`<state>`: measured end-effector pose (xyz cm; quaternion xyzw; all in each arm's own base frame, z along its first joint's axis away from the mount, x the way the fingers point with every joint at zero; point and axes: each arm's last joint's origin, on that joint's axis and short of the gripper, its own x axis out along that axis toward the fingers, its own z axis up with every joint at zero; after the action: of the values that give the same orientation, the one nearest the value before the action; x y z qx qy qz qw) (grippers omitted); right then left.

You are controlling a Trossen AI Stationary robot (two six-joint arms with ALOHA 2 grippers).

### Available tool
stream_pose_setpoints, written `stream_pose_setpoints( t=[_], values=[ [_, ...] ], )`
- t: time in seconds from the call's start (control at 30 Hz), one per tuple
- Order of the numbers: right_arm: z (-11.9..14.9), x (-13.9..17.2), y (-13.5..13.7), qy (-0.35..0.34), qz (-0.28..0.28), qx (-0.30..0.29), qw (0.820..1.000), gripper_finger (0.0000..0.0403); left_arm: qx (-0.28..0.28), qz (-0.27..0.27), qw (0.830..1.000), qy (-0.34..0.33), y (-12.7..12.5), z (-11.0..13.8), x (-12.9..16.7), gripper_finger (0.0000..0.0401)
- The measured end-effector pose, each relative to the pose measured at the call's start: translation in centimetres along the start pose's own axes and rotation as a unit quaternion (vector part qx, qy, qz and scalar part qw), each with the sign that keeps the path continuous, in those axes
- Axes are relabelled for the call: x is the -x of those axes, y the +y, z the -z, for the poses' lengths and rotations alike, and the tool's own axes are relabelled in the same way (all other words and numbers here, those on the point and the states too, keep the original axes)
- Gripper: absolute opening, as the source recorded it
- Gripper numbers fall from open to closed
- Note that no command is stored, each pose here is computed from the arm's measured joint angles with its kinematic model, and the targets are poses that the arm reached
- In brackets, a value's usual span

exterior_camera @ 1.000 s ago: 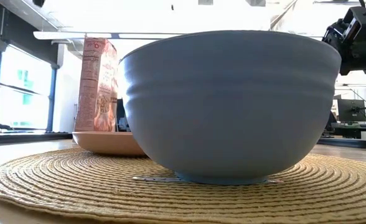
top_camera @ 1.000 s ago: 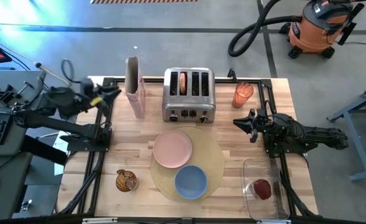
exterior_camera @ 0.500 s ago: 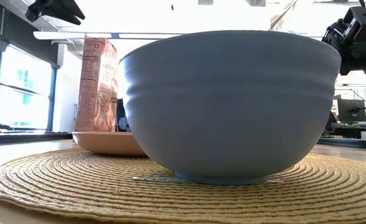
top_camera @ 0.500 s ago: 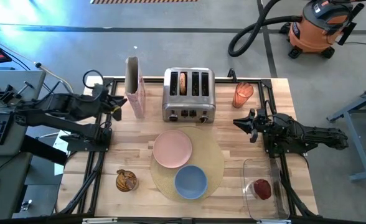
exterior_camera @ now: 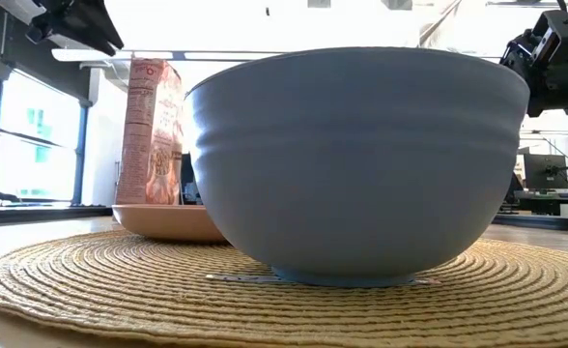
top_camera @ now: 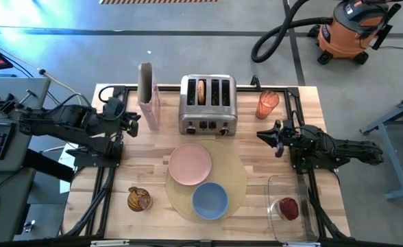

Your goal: Arrange a breakfast setting

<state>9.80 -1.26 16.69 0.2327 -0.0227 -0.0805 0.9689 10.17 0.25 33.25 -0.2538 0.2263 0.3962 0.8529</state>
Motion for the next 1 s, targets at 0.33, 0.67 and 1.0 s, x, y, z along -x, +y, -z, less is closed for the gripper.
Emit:
stream_pose_setpoints(
  t=[0.33,0.67,1.0],
  values=[
    [0.0,0.0,0.0,0.000,0.000,0.000,1.000,0.0046,0.034,-0.028,0.999,0.020,-0.4,1.1,-0.1,0.0094],
    [0.0,0.0,0.0,0.000,0.000,0.000,1.000,0.0046,0.062,-0.065,0.994,0.061,-1.6,2.6,-0.9,0.0100],
    [0.0,0.0,0.0,0.000,0.000,0.000,1.000,0.0046,0.084,-0.104,0.987,0.084,-2.8,3.7,-1.7,0.0177]
  ],
)
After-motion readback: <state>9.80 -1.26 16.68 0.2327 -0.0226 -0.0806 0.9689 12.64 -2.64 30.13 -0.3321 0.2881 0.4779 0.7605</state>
